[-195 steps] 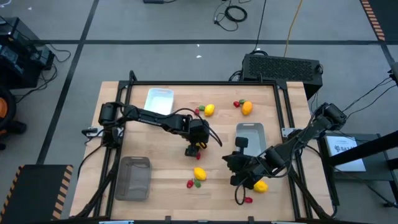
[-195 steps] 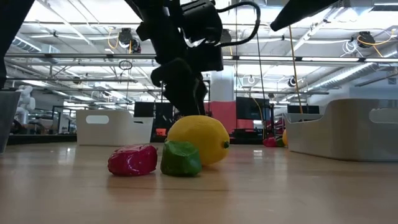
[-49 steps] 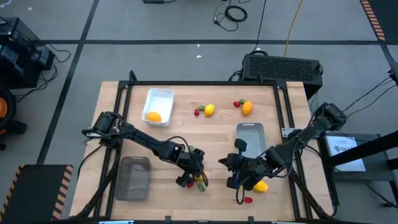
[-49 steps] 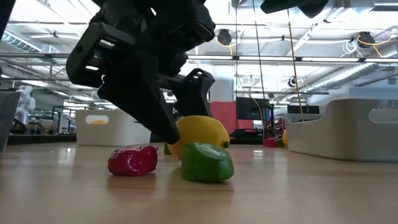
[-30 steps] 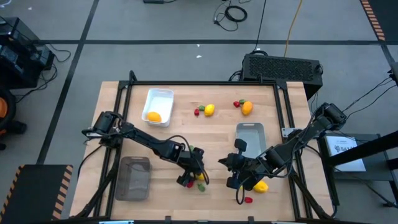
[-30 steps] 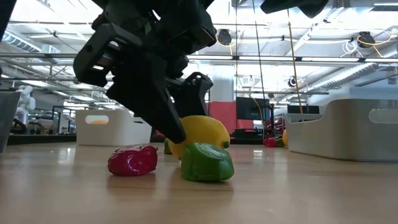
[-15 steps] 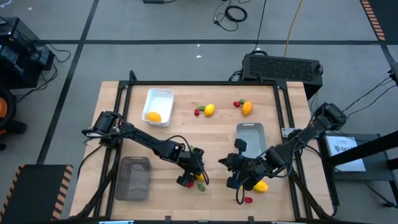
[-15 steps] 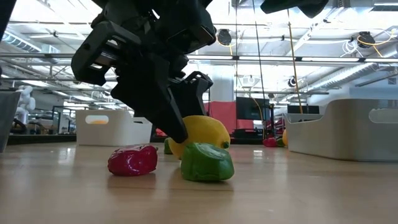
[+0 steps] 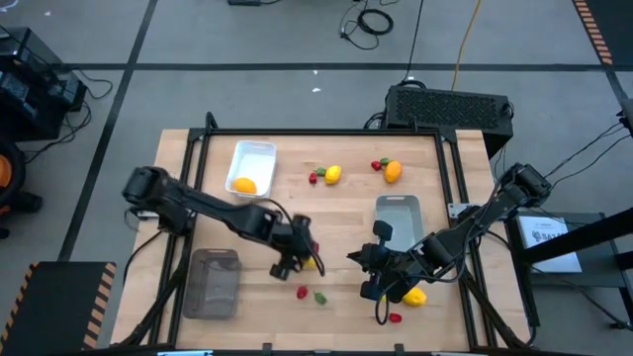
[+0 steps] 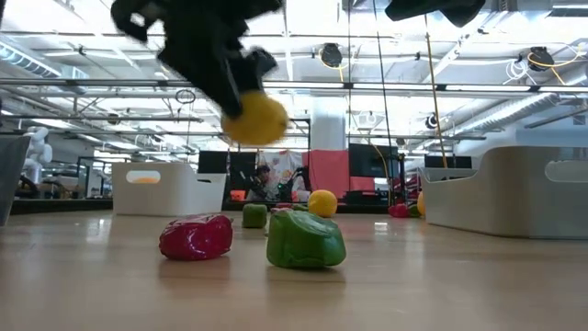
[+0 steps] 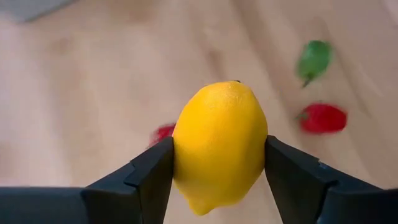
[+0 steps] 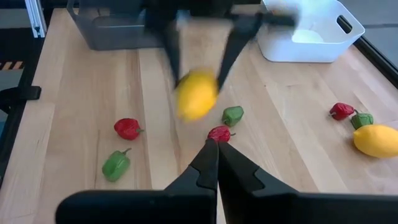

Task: Sort produce into baskets
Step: Put the bottom left yellow lemon into the white bin

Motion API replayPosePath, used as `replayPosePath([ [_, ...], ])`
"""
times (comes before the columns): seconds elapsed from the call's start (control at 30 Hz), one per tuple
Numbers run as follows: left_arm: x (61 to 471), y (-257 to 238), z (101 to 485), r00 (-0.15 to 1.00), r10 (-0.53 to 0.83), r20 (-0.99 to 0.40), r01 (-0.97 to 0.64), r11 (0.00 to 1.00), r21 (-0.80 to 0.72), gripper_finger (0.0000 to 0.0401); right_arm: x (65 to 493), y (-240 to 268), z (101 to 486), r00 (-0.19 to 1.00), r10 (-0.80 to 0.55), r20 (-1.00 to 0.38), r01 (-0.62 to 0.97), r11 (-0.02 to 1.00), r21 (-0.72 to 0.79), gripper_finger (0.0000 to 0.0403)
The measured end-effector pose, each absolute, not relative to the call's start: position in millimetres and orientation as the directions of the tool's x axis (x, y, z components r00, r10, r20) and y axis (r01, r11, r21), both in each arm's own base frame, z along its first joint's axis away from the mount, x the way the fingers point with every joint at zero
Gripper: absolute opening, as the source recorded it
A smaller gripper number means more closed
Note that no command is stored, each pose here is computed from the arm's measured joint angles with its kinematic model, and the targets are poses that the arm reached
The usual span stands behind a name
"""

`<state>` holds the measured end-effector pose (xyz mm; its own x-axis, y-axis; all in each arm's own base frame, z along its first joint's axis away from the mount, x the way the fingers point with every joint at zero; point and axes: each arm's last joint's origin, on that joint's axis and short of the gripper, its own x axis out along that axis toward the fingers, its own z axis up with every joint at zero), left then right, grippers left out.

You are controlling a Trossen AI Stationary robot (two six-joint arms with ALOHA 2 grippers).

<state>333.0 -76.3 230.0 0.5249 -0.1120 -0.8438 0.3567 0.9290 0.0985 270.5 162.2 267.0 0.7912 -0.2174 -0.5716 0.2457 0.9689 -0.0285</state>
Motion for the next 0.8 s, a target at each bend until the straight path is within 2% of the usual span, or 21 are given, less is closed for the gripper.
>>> replayPosePath([
  [0.07,321.8,-60.5,251.9,0.562,-0.047,-0.826,0.290,0.946,0.143,0.0229,270.5,162.2,267.0,0.791,-0.217,-0.572,0.248,0.969,-0.025,0.0000],
  [0.2,292.3,-20.5,285.1,0.565,0.136,-0.814,0.111,0.965,0.238,0.0229,270.7,162.5,267.1,0.792,-0.209,-0.574,0.245,0.970,-0.016,0.0000],
  [0.43,229.8,62.0,311.6,0.403,0.426,-0.810,-0.257,0.902,0.347,0.0229,269.9,164.9,267.2,0.794,-0.185,-0.579,0.225,0.974,-0.003,0.0000],
  [0.6,204.0,111.3,298.9,0.321,0.457,-0.829,-0.467,0.838,0.281,0.0229,269.8,165.0,267.2,0.794,-0.185,-0.579,0.223,0.975,-0.005,0.0000],
  [0.8,190.4,139.7,269.1,0.210,0.412,-0.887,-0.545,0.802,0.244,0.0229,269.8,164.9,267.1,0.794,-0.186,-0.579,0.220,0.975,-0.012,0.0000],
])
